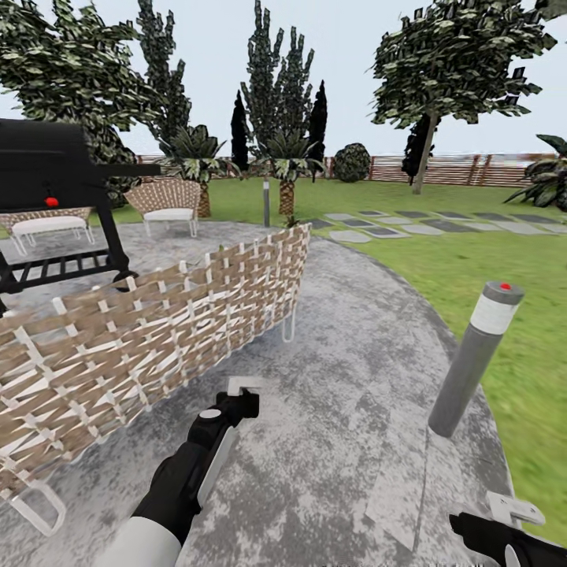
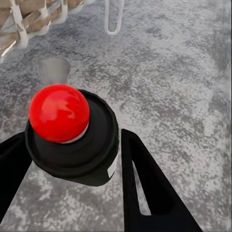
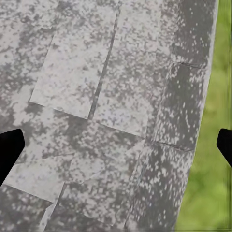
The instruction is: Pick up the pesticide atomizer in the garden and spray insectifuge to fully cover both potted plants in the garden.
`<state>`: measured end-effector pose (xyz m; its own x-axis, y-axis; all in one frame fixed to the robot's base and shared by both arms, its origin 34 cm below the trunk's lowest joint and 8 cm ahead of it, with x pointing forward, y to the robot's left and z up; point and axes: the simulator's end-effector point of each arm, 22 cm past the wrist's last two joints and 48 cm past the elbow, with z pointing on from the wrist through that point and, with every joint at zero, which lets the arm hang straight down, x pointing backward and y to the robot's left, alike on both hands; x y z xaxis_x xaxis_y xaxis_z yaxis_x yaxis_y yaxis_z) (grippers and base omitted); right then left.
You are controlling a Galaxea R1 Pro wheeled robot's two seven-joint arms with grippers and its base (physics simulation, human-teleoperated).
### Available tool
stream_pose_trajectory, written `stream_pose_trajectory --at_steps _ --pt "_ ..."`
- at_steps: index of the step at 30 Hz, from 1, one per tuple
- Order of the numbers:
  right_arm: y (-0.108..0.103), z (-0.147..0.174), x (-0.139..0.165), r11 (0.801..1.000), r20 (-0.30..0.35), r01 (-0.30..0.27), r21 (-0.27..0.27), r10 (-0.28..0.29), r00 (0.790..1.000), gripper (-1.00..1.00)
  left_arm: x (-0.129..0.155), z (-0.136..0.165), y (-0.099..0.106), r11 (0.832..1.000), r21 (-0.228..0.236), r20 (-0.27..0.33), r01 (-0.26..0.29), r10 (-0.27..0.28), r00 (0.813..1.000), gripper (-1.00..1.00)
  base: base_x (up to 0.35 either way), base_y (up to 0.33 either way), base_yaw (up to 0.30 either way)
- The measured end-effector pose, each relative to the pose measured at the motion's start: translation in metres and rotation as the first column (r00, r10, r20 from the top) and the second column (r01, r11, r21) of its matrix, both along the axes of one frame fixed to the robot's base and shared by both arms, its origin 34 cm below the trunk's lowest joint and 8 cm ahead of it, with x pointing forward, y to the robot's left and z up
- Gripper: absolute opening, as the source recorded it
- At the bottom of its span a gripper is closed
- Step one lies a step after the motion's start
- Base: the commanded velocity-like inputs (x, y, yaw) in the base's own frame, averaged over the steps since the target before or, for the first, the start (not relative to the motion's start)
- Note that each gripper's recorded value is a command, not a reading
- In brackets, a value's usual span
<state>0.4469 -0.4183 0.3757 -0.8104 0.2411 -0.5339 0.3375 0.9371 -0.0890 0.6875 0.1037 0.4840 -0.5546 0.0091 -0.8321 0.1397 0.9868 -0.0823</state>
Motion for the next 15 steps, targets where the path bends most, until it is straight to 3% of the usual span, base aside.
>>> stream_pose_trajectory --at_steps 5,15 --pt "0.0 0.0 0.0 1.0 0.0 0.0 0.0 0.0 1.0 1.0 -0.0002 0.0 -0.0004 1.0 0.0 0.0 0.001 -0.001 1.0 -1.0 0.058 0.042 -0.3" --pt "0.0 0.0001 -0.0001 1.0 0.0 0.0 0.0 0.0 1.0 1.0 -0.0002 0.0004 -0.0006 1.0 0.0 0.0 0.001 -0.001 1.0 -1.0 0.244 0.215 -0.3"
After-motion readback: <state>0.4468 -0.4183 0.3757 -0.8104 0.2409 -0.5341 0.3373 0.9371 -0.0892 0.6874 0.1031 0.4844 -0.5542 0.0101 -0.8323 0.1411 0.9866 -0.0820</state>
